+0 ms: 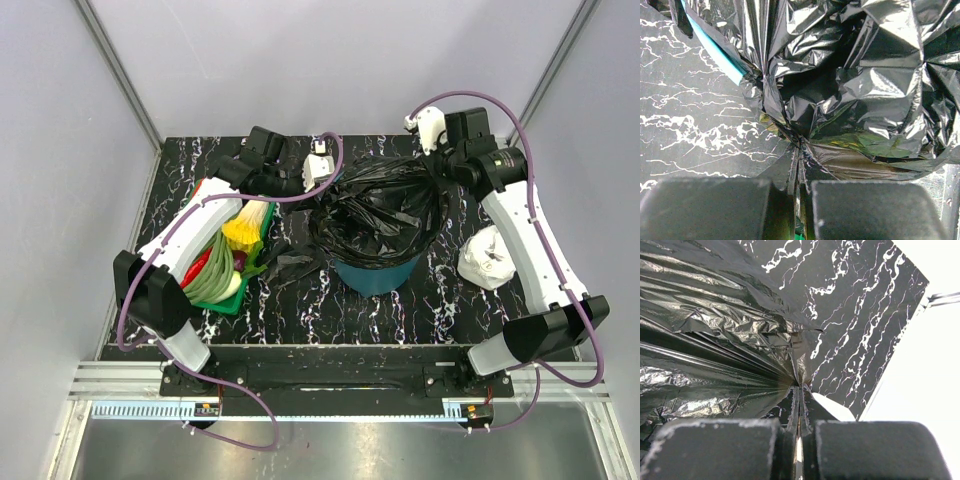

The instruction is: Put the trash bags into the trash bin

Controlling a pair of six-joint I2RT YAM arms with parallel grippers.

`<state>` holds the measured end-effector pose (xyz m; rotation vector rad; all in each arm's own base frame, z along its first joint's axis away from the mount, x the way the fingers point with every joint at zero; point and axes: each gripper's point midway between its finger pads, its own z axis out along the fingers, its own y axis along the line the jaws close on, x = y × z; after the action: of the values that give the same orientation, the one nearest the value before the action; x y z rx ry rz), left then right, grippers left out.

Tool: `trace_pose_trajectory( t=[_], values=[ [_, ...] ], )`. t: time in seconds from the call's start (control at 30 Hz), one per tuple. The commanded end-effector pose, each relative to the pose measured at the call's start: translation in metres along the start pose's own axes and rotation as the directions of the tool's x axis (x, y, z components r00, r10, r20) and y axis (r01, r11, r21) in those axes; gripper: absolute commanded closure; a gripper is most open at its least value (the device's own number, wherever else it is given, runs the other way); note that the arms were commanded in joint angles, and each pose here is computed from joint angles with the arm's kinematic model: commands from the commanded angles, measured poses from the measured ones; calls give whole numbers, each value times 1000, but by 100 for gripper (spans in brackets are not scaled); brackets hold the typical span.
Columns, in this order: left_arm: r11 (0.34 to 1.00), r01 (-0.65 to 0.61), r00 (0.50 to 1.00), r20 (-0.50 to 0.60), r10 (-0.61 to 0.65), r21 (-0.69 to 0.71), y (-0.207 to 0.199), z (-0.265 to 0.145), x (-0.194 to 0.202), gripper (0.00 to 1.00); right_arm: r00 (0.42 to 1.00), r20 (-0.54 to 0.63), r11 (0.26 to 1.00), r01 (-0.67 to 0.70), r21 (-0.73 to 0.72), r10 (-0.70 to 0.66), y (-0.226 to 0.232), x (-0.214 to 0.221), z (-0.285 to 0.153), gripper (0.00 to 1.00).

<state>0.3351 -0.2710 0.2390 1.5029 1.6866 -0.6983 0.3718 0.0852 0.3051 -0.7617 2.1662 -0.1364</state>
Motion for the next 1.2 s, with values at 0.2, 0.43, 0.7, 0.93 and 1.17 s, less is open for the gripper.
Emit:
trace_pose_trajectory(
  t=[0.2, 0.43, 0.7, 0.93, 1.17],
  values=[
    [991, -109, 990, 80, 115, -72, 9, -21, -39, 100, 1000, -1, 999, 13, 33, -13, 0, 11, 1, 100],
    [991, -116, 989, 88, 122, -70, 8, -22, -42, 100, 999, -33, 1000, 15, 10, -15, 9, 26, 13, 100],
    [992, -108, 988, 100, 114, -62, 6, -22, -45, 100, 998, -55, 1000, 15, -20, -16, 18, 39, 20, 100],
    [993, -107, 988, 109, 112, -53, 2, -23, -49, 100, 998, -64, 1000, 12, -19, -14, 21, 48, 24, 100],
    [992, -117, 989, 85, 121, -44, -1, -19, -42, 100, 996, -86, 1000, 12, -26, -14, 24, 62, 33, 100]
  ],
)
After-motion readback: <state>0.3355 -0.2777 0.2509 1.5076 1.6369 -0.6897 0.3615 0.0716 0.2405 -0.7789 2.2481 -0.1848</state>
